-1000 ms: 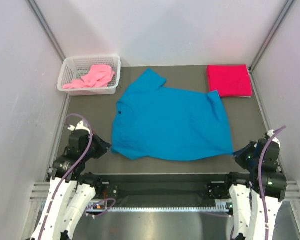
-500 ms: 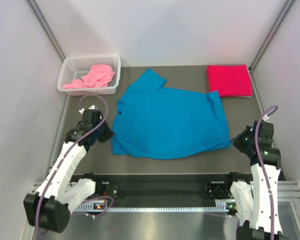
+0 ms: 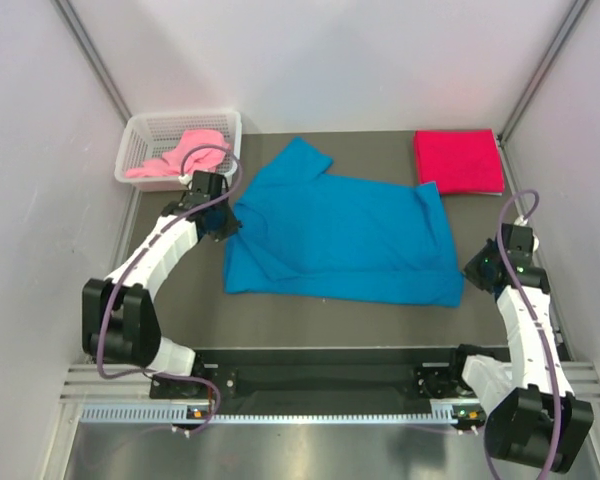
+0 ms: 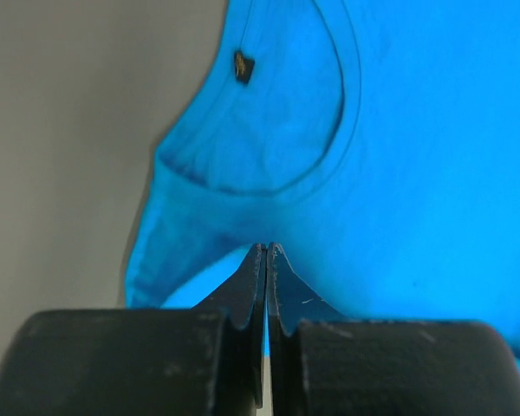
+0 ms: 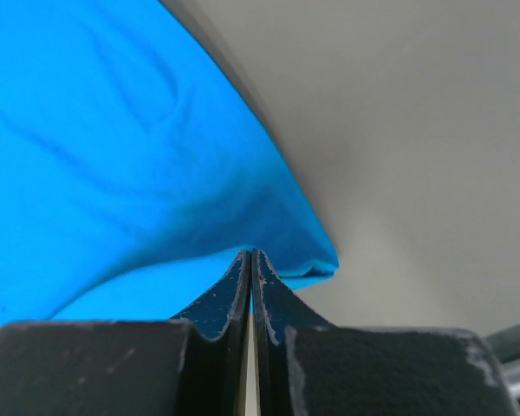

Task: Fold and stack the t-shirts
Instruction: Fold the tshirt

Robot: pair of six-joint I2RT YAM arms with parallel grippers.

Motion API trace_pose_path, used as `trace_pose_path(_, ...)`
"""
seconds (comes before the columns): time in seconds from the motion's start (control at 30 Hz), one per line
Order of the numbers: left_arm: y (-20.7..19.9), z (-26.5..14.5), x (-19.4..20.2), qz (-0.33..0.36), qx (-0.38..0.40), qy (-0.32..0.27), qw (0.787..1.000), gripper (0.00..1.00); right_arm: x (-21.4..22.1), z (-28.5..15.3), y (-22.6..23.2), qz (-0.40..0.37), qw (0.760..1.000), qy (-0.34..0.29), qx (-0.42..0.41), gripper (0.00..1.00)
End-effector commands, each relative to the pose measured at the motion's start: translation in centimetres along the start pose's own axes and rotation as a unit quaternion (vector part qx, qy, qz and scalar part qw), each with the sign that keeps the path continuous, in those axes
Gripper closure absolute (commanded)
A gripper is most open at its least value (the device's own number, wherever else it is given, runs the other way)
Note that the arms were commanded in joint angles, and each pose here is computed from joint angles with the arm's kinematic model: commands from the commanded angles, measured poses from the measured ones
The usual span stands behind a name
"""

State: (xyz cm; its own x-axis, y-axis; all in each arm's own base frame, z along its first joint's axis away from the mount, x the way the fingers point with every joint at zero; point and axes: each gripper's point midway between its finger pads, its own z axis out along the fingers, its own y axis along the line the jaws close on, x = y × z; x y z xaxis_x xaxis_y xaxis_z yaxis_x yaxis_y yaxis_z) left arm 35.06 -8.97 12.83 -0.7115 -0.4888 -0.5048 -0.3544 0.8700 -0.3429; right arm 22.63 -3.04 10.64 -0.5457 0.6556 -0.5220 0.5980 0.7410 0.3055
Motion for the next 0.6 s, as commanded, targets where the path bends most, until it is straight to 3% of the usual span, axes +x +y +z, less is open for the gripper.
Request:
trace_pose_path(0.0, -2.0, 0.9, -3.7, 0.013, 0.013, -0.048, 0.999, 1.0, -2.7, 0.7, 0.5, -0.005, 0.999, -0.053, -0.006, 1.0)
trace_pose_path(0.57, -2.2, 6.7, -6.1, 0.049, -0.043, -0.044, 0.997, 1.0, -2.6, 4.9, -1.0, -0.005, 0.999, -0.029, 0.017, 1.0)
